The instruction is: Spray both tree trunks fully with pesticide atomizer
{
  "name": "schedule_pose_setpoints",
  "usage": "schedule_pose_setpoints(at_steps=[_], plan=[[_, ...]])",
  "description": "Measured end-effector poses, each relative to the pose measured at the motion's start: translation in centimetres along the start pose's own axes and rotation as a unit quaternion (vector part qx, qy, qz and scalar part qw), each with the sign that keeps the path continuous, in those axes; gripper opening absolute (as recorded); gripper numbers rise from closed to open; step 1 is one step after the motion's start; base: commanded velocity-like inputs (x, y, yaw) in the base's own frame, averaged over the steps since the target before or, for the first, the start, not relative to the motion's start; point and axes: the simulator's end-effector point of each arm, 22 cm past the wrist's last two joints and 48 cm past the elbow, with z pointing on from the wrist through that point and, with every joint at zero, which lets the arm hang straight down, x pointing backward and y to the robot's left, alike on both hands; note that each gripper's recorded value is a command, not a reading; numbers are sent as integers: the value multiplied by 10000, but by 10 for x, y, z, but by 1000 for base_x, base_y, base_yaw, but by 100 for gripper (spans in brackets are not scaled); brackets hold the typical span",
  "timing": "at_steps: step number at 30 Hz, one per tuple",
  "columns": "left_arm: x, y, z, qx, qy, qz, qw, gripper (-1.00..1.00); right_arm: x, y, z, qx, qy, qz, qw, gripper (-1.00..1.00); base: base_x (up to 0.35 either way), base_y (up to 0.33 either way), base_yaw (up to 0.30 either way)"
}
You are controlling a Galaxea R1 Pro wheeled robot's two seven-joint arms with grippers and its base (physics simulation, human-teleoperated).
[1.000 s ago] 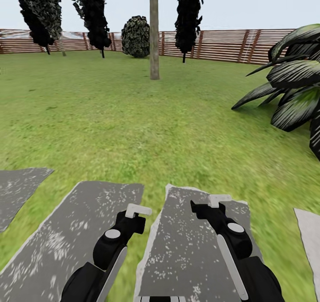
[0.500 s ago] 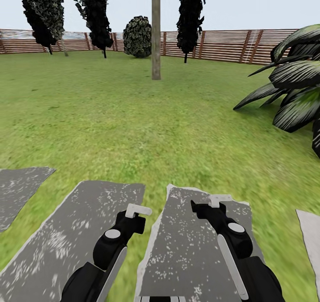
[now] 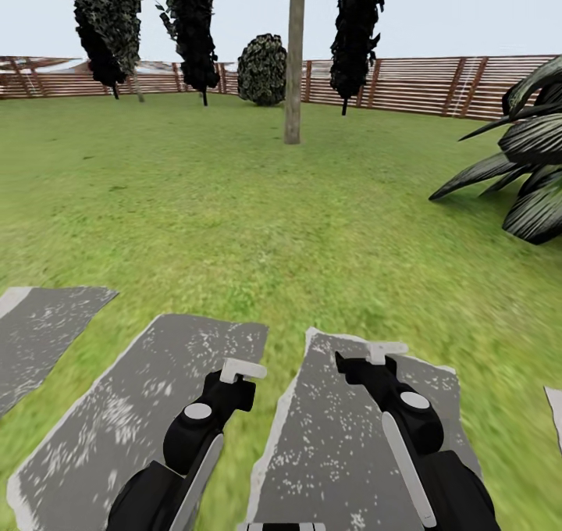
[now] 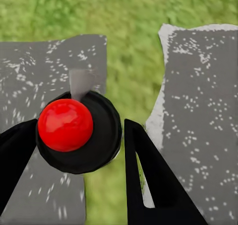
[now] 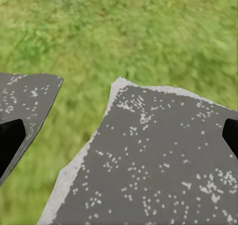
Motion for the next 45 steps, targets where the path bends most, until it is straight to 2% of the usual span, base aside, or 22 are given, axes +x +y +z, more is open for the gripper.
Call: schedule_pose_setpoints(at_steps=[24, 28, 45], plan=[[-2, 0, -1, -4, -24, 3, 10000, -100, -2, -2, -1, 22, -29, 8, 10000, 100, 0, 0, 19], [-4, -5, -1, 77, -69, 47, 9999, -100, -6, -13, -1, 34, -101, 102, 9999, 100, 0, 0, 0], [-4, -5, -1, 77, -69, 47, 9999, -100, -6, -13, -1, 34, -101, 104, 9999, 100, 0, 0, 0]])
